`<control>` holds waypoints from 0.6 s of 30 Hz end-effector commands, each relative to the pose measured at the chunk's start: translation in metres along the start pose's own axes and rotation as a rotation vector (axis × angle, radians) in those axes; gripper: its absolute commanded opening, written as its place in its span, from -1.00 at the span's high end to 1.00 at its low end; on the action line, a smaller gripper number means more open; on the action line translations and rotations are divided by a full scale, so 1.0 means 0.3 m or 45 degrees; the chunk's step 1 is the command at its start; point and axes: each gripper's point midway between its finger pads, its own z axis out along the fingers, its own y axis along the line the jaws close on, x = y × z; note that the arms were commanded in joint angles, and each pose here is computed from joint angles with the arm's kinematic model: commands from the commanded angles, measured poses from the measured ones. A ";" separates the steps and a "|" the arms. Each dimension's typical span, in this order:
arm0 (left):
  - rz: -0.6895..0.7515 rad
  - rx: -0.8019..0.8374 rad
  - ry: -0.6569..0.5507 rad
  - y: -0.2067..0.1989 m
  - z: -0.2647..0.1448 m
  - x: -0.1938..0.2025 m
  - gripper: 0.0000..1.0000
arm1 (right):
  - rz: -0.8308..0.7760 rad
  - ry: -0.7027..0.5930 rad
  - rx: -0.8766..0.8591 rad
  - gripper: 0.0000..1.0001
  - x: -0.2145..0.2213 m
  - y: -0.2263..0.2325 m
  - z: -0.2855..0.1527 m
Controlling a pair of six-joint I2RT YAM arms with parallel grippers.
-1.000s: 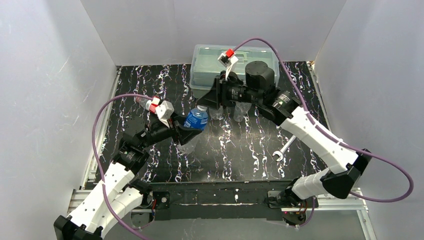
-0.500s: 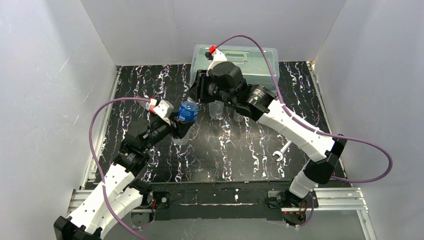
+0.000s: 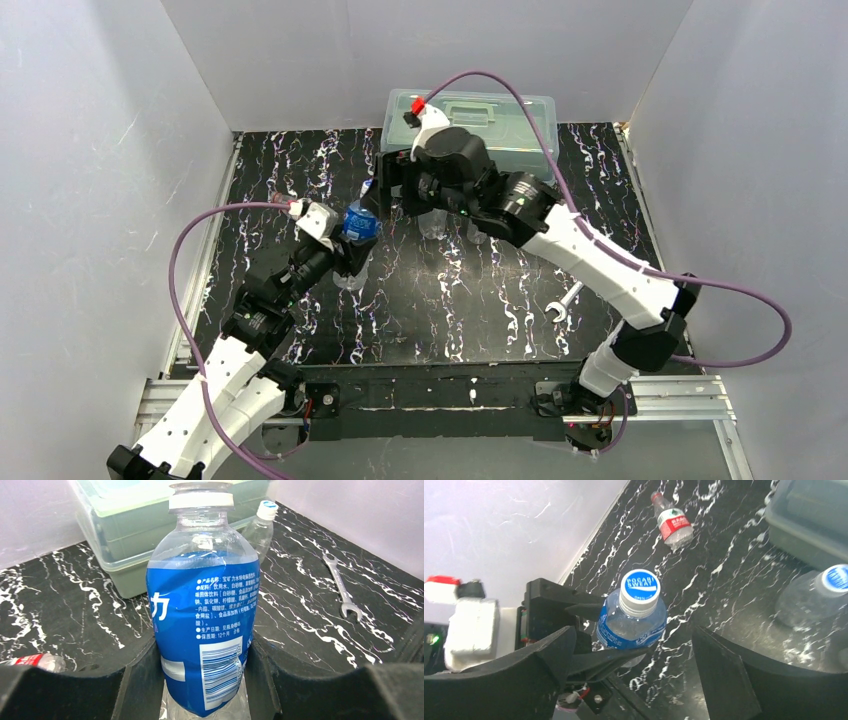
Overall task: Screw on the bottle caps
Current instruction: Screw the bottle cap onto the plastic bottle.
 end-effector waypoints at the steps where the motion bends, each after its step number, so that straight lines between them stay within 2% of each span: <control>1: -0.017 0.081 -0.001 -0.042 -0.014 -0.015 1.00 | -0.146 -0.218 -0.184 -0.96 -0.204 0.053 -0.213; 5: -0.046 0.286 0.012 -0.139 -0.032 -0.015 1.00 | -0.336 -0.230 -0.336 -0.97 -0.216 0.065 -0.296; 9: -0.089 0.588 0.040 -0.271 -0.071 -0.031 1.00 | -0.484 -0.167 -0.498 -0.96 -0.153 0.055 -0.339; 12: -0.141 0.779 0.074 -0.348 -0.103 -0.051 1.00 | -0.488 -0.112 -0.659 -0.93 -0.112 0.041 -0.361; 18: -0.165 0.956 0.077 -0.414 -0.153 -0.105 1.00 | -0.470 0.021 -0.903 -0.76 -0.019 0.047 -0.380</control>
